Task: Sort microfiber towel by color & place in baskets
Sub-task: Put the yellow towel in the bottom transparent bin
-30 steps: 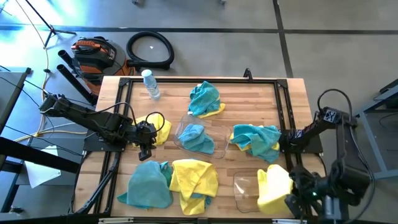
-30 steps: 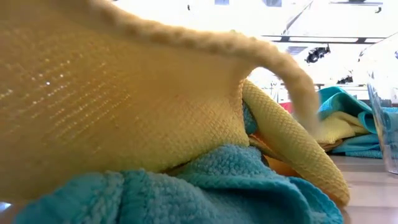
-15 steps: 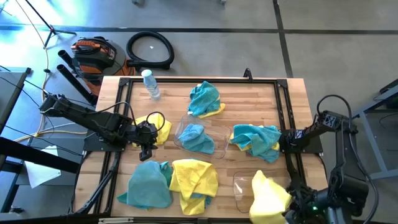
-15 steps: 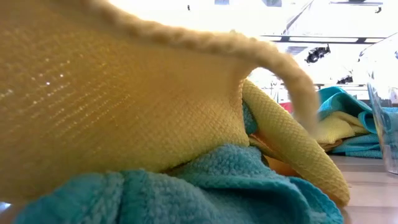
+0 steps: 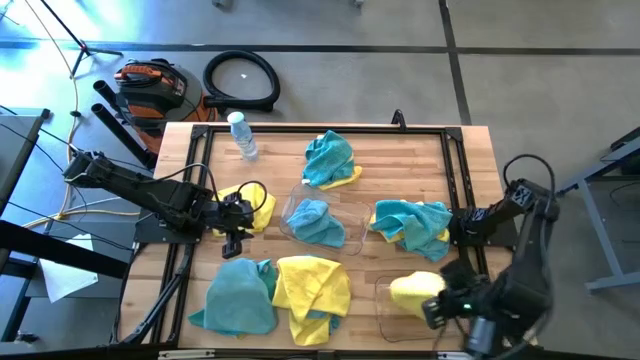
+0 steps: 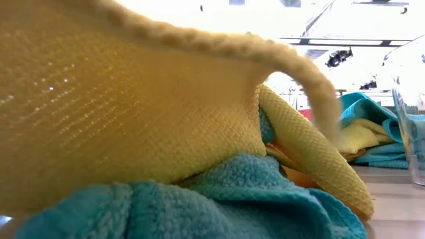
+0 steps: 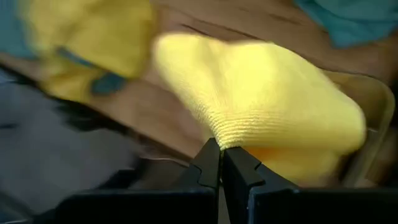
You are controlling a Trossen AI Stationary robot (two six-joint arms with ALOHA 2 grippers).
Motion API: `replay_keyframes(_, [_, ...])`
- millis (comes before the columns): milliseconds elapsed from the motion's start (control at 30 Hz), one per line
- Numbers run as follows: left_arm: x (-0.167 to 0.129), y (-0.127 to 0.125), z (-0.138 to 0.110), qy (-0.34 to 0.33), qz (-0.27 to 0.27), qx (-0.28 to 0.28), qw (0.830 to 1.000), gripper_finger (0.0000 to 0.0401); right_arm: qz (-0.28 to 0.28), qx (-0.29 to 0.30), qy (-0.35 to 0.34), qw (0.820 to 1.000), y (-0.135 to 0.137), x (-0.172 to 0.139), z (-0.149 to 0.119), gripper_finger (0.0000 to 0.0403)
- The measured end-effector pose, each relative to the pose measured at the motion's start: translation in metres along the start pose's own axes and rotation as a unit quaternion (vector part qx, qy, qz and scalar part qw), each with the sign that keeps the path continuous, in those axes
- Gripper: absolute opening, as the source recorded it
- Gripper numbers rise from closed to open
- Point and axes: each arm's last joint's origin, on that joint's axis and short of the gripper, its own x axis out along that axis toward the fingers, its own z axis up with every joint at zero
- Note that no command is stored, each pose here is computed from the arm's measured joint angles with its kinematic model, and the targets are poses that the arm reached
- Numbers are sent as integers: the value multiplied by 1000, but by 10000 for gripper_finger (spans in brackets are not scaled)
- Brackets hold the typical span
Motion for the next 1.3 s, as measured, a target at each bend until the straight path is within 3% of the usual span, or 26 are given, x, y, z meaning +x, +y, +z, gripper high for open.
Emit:
replay_keyframes(133, [0,0,0,0,0,19,1000,110,-67,17,37,997,10,27,-4,0])
replay_keyframes(300, [0,0,0,0,0,50,999,110,-84,45,20,995,21,61,-8,0])
replay_keyframes(500, [0,0,0,0,0,64,998,110,-83,79,57,992,34,114,-10,0])
replay_keyframes(800, [0,0,0,0,2,65,998,110,-105,118,86,984,28,184,-7,0])
replay_keyframes(1133, [0,1,0,-3,10,64,998,110,-103,107,74,986,24,198,-6,3])
replay_keyframes(1300, [0,1,0,-4,11,64,998,110,-100,104,70,987,24,198,-5,40])
